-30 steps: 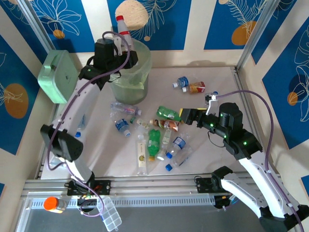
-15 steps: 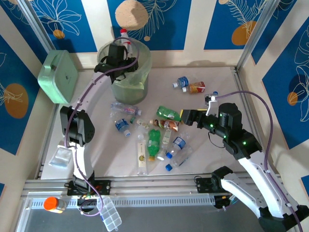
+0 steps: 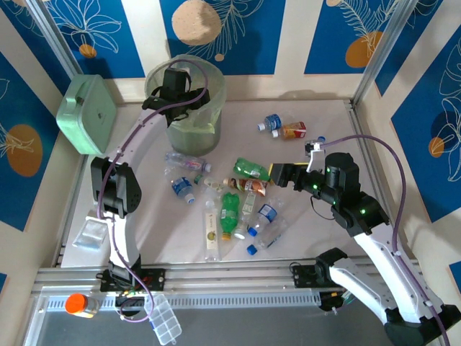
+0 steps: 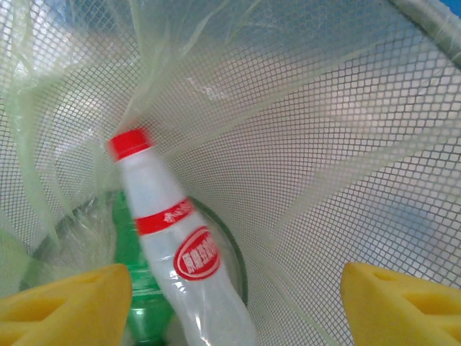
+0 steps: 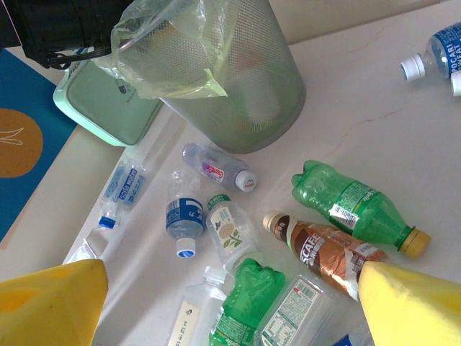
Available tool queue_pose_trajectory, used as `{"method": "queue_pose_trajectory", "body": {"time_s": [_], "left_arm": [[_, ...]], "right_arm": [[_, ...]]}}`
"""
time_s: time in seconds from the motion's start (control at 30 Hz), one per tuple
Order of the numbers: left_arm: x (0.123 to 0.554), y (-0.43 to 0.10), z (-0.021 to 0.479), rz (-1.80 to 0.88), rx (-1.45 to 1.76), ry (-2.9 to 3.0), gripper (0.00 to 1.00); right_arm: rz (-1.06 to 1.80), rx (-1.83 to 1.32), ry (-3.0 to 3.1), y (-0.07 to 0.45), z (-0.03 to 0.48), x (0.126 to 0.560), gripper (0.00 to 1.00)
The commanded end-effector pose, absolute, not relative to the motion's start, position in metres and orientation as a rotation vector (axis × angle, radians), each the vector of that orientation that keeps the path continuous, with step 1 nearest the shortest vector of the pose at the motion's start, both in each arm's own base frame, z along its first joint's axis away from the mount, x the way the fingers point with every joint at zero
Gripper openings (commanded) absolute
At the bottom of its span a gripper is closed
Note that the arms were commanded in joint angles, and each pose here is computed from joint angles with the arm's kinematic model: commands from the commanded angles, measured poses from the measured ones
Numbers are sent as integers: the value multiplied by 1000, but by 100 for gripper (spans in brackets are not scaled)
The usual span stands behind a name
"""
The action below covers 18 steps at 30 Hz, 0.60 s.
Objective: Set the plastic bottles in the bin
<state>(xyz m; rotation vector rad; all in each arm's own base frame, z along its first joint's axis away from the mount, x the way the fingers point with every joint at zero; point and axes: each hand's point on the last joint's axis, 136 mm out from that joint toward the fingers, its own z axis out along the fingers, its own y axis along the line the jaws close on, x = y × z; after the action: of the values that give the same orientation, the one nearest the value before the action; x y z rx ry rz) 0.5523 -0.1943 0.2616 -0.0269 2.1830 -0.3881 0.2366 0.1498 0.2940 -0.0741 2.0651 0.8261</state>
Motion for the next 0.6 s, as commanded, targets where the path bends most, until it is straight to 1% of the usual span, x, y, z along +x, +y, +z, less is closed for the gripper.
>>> {"method": "queue_pose_trajectory", "body": {"time_s": [0.0, 0.13, 0.3, 0.47, 0.57], "left_arm": [[546, -184, 263, -353, -33, 2194, 77], [539, -183, 285, -359, -8, 2163, 78], [520, -178, 326, -379, 1, 2103, 78], [483, -173, 369, -456, 6, 2058, 77], [453, -171, 383, -519, -4, 2032, 77]], "right_arm": [[824, -101, 2032, 147, 309, 230, 90], [806, -97, 2032, 143, 312, 228, 90], [799, -85, 2035, 141, 315, 227, 90], [780, -42, 2051, 137, 315, 229, 88], [752, 25, 2082, 130, 309, 232, 87]]}}
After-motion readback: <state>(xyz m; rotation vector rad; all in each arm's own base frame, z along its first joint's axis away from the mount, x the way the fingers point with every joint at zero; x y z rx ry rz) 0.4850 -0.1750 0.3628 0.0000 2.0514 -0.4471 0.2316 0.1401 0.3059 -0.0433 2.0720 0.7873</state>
